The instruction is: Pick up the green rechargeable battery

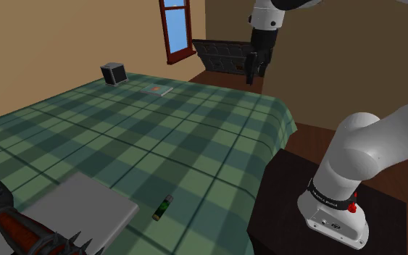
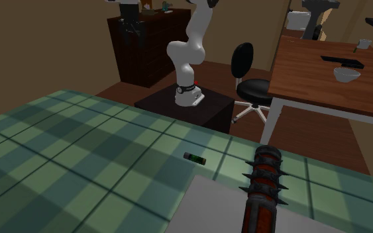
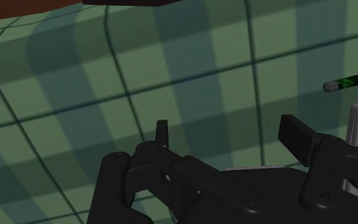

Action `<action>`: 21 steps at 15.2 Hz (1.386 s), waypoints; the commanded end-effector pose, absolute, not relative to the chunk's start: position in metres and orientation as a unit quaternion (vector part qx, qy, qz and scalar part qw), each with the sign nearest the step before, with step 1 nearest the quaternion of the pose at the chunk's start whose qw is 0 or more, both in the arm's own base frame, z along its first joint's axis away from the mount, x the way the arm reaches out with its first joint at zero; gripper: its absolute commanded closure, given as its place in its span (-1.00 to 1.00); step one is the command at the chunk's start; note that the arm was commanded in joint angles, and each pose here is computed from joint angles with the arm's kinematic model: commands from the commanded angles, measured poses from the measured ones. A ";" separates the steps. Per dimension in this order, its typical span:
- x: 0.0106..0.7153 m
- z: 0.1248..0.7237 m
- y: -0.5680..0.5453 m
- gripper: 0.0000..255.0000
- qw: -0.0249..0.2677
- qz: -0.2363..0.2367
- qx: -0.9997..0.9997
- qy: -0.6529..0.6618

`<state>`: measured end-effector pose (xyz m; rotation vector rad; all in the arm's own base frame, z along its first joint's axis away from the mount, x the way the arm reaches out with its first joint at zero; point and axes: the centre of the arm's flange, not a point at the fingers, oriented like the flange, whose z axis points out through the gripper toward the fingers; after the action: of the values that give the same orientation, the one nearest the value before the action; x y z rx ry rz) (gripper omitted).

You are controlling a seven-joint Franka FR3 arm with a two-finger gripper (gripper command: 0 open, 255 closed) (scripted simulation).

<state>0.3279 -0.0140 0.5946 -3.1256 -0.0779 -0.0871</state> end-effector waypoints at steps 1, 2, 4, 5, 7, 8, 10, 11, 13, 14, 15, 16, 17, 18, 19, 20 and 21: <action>0.328 0.595 -0.014 -1.00 0.007 -0.028 -0.999 -0.025; 0.326 0.586 -0.004 -1.00 0.007 -0.027 -1.000 -0.012; 0.322 0.570 0.017 -1.00 0.006 -0.025 -1.000 0.014; 0.321 0.562 0.028 -1.00 0.006 -0.025 -0.999 0.027; 0.319 0.546 0.049 -1.00 0.005 -0.023 -0.998 0.053; 0.319 0.538 0.059 -1.00 0.005 -0.022 -0.998 0.067; 0.318 0.522 0.080 -1.00 0.005 -0.021 -0.995 0.093; 0.319 0.513 0.091 -1.00 0.004 -0.020 -0.994 0.106; 0.320 0.497 0.112 -1.00 0.004 -0.018 -0.991 0.132; 0.321 0.489 0.122 -1.00 0.004 -0.017 -0.989 0.144; 0.322 0.481 0.133 -1.00 0.003 -0.017 -0.987 0.157; 0.324 0.473 0.143 -1.00 0.003 -0.016 -0.985 0.170; 0.326 0.465 0.154 -1.00 0.003 -0.015 -0.983 0.183; 0.328 0.457 0.164 -1.00 0.003 -0.014 -0.981 0.196; 0.330 0.449 0.174 -1.00 0.002 -0.013 -0.978 0.209; 0.332 0.441 0.185 -1.00 0.002 -0.012 -0.975 0.222; 0.335 0.432 0.195 -1.00 0.002 -0.011 -0.972 0.234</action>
<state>0.3327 0.1845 0.4435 -3.0626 0.6878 -0.0375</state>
